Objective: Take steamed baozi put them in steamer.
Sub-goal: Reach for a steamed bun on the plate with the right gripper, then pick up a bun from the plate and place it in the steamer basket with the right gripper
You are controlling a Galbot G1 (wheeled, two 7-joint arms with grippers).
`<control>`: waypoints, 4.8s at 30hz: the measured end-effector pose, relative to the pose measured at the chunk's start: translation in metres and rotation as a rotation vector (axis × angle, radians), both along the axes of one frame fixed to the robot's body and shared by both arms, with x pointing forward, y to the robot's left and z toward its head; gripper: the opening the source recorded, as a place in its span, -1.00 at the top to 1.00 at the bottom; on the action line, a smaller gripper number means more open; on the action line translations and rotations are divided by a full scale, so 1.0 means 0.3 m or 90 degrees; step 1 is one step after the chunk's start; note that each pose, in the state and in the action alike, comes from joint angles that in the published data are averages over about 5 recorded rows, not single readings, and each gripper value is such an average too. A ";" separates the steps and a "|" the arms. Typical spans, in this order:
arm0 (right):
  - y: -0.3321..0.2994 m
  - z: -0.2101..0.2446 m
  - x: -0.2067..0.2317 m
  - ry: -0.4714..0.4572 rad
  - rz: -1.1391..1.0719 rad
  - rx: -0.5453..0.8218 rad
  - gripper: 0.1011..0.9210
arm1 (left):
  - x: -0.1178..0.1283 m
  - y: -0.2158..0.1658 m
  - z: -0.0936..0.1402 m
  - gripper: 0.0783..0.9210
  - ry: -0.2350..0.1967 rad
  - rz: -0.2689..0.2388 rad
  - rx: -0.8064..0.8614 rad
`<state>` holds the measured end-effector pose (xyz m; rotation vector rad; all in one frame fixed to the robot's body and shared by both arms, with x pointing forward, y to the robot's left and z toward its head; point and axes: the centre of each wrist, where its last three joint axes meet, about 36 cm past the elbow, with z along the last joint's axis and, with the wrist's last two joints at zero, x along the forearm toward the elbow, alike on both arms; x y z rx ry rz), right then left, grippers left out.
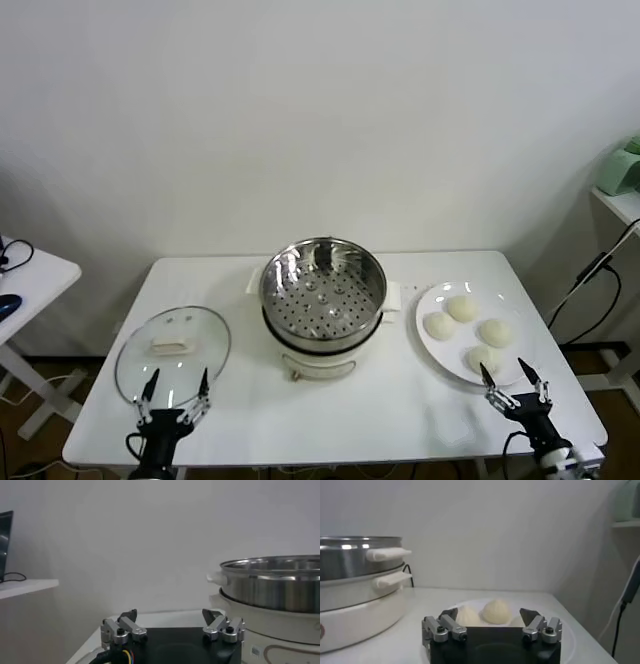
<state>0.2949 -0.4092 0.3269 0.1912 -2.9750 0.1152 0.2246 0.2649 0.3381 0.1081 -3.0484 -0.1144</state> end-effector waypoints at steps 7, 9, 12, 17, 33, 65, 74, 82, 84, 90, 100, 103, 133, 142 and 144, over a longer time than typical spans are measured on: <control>-0.071 0.105 0.164 0.004 0.063 -0.091 -0.76 | 0.007 -0.011 -0.002 -0.77 -0.017 -0.008 -0.001; -0.097 0.144 0.231 0.011 0.095 -0.125 -0.76 | 0.006 -0.015 -0.003 -0.77 -0.023 -0.014 0.002; -0.134 0.205 0.338 0.030 0.151 -0.179 -0.76 | 0.009 -0.022 -0.006 -0.77 -0.032 -0.023 0.009; -0.187 0.313 0.521 0.077 0.263 -0.274 -0.76 | 0.019 -0.032 -0.012 -0.77 -0.042 -0.032 0.021; -0.243 0.653 1.070 0.313 0.605 -0.637 -0.76 | 0.059 -0.020 -0.023 -0.77 -0.043 -0.020 0.054; -0.036 0.477 1.413 0.547 0.706 -0.736 -0.76 | 0.141 0.010 -0.001 -0.77 -0.040 0.076 0.074; -0.005 0.441 1.426 0.548 0.702 -0.735 -0.76 | 0.137 0.003 -0.002 -0.77 -0.042 0.077 0.080; 0.003 0.430 1.432 0.551 0.696 -0.736 -0.65 | 0.135 0.001 -0.009 -0.77 -0.041 0.079 0.080; 0.005 0.425 1.432 0.552 0.696 -0.735 -0.59 | 0.134 0.001 -0.010 -0.77 -0.040 0.080 0.080; 0.006 0.410 1.429 0.555 0.696 -0.733 -0.49 | 0.132 -0.002 -0.013 -0.77 -0.038 0.082 0.079; -0.002 0.405 1.423 0.556 0.698 -0.734 -0.45 | 0.127 -0.002 -0.021 -0.77 -0.034 0.084 0.078; -0.002 0.412 1.422 0.556 0.700 -0.738 -0.44 | 0.126 -0.004 -0.022 -0.77 -0.034 0.085 0.077; 0.325 1.018 1.466 0.318 0.799 -0.948 -0.37 | 0.099 -0.015 -0.010 -0.77 -0.027 0.078 0.074; 0.672 1.231 1.356 0.182 0.903 -1.114 -0.37 | 0.098 -0.016 -0.010 -0.77 -0.025 0.080 0.077; 0.741 1.243 1.327 0.158 0.926 -1.148 -0.36 | 0.095 -0.016 -0.011 -0.77 -0.023 0.081 0.078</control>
